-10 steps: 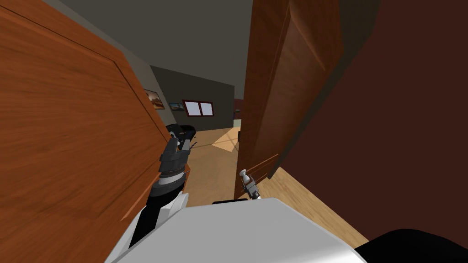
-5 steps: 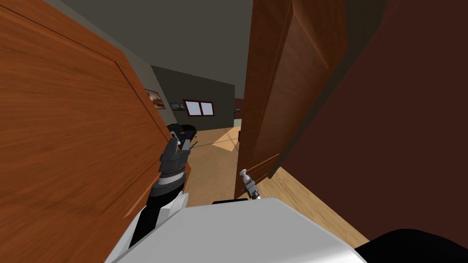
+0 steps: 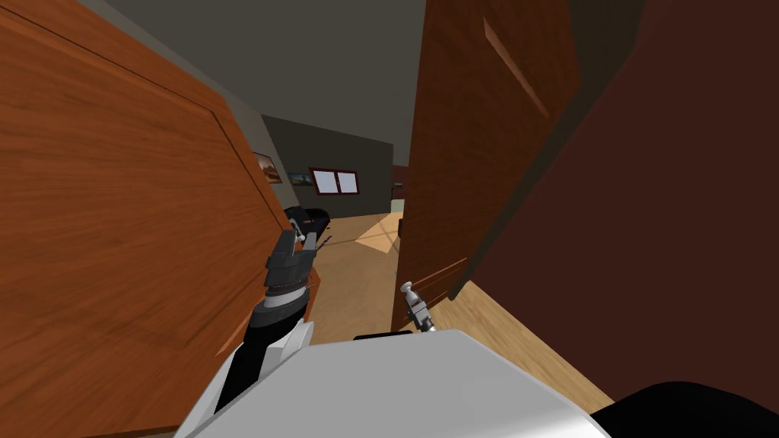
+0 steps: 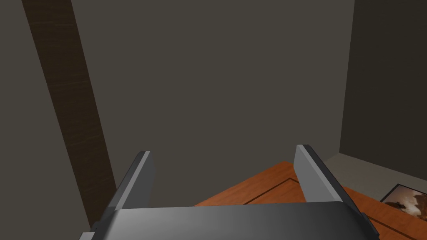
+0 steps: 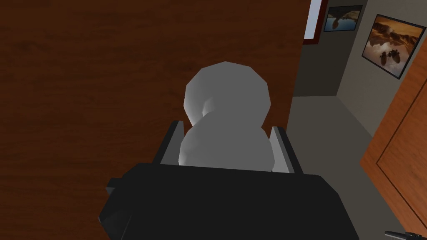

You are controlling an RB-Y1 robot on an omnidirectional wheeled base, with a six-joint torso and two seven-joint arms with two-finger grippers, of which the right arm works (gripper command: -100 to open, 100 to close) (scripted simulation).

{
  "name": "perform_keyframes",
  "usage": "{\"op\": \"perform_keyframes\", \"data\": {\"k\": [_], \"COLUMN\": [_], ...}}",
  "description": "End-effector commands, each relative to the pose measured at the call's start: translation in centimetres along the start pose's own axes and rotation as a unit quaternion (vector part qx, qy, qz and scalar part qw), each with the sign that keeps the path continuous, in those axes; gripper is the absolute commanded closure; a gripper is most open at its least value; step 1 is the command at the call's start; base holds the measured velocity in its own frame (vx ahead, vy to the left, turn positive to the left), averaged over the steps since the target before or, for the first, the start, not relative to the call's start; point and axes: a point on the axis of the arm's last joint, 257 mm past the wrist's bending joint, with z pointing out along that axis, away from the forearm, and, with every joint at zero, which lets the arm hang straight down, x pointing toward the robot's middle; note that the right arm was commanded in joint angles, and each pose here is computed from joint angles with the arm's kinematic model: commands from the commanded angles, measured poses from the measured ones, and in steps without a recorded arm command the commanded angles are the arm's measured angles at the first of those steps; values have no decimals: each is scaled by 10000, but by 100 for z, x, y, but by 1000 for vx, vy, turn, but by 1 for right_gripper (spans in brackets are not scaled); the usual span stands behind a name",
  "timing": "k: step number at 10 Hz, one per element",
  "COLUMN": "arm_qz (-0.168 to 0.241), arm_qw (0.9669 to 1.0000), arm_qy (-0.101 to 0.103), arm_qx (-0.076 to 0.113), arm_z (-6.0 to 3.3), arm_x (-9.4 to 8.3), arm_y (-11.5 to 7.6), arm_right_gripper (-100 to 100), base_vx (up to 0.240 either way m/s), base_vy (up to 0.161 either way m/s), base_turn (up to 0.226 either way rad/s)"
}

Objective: Push the door open

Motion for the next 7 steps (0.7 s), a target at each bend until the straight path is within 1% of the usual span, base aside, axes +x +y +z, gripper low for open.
{"op": "perform_keyframes", "data": {"k": [1, 2, 4, 6, 7], "arm_qz": [223, 362, 752, 1138, 1336], "arm_qw": [9997, 9992, 9967, 9924, 9895], "arm_qy": [-106, -131, -214, -305, -366], "arm_qx": [78, 119, 237, 349, 420], "arm_z": [27, 28, 30, 31, 32], "arm_x": [-72, -84, -122, -159, -182], "arm_y": [-84, -123, -229, -337, -402], "arm_right_gripper": [100, 100, 100, 100, 100], "base_vx": [10, 7, 23, 29, 34], "base_vy": [12, 13, 13, 18, 12], "base_turn": [59, 66, 95, 82, 121]}}
